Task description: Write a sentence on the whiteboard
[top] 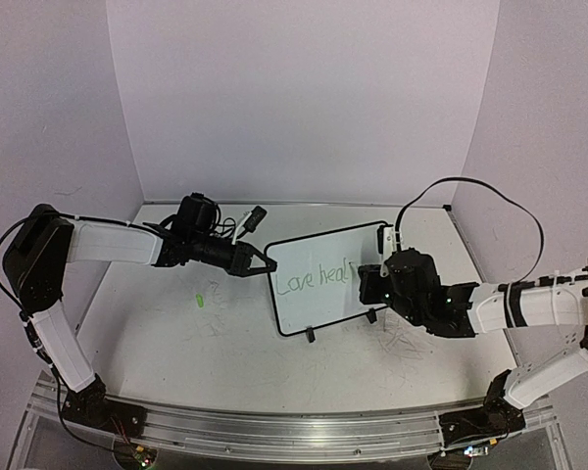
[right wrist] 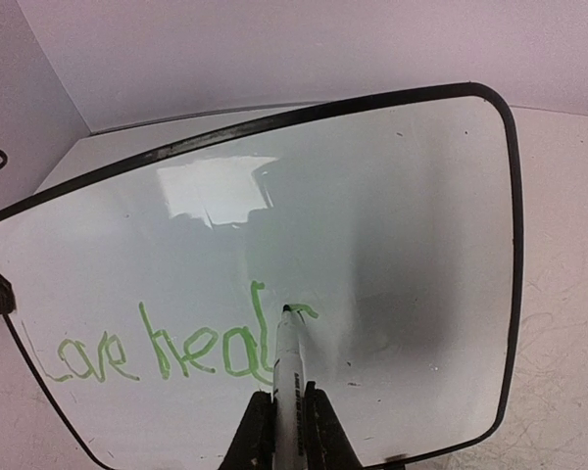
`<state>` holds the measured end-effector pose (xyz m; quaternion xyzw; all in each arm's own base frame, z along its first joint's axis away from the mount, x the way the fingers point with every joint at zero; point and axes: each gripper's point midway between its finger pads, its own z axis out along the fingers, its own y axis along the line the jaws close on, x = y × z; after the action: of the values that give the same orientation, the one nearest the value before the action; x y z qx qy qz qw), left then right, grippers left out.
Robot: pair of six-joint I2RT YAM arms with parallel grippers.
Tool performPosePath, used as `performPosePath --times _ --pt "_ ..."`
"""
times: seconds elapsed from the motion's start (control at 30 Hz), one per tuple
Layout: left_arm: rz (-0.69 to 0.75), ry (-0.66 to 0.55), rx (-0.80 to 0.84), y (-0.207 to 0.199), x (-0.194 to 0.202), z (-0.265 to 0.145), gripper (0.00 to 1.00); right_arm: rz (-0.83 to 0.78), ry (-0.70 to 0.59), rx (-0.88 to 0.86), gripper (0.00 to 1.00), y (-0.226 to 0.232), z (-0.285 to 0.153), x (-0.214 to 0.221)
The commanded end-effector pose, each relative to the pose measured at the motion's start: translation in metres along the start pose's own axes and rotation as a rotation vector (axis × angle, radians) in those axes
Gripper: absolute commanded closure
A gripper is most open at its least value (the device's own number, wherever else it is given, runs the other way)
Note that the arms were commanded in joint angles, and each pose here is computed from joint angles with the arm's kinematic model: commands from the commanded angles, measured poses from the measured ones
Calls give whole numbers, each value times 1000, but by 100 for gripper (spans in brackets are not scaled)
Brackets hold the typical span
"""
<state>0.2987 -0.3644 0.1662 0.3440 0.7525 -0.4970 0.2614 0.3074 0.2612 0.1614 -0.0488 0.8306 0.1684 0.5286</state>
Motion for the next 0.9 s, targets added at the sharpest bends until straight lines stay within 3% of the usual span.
performPosePath --times 0.0,0.87 --pt "35 -9 26 -18 -15 -6 100 29 -13 -31 100 6 -1 -5" --pt "33 -5 28 -18 -14 -5 100 58 24 27 100 -14 -6 15"
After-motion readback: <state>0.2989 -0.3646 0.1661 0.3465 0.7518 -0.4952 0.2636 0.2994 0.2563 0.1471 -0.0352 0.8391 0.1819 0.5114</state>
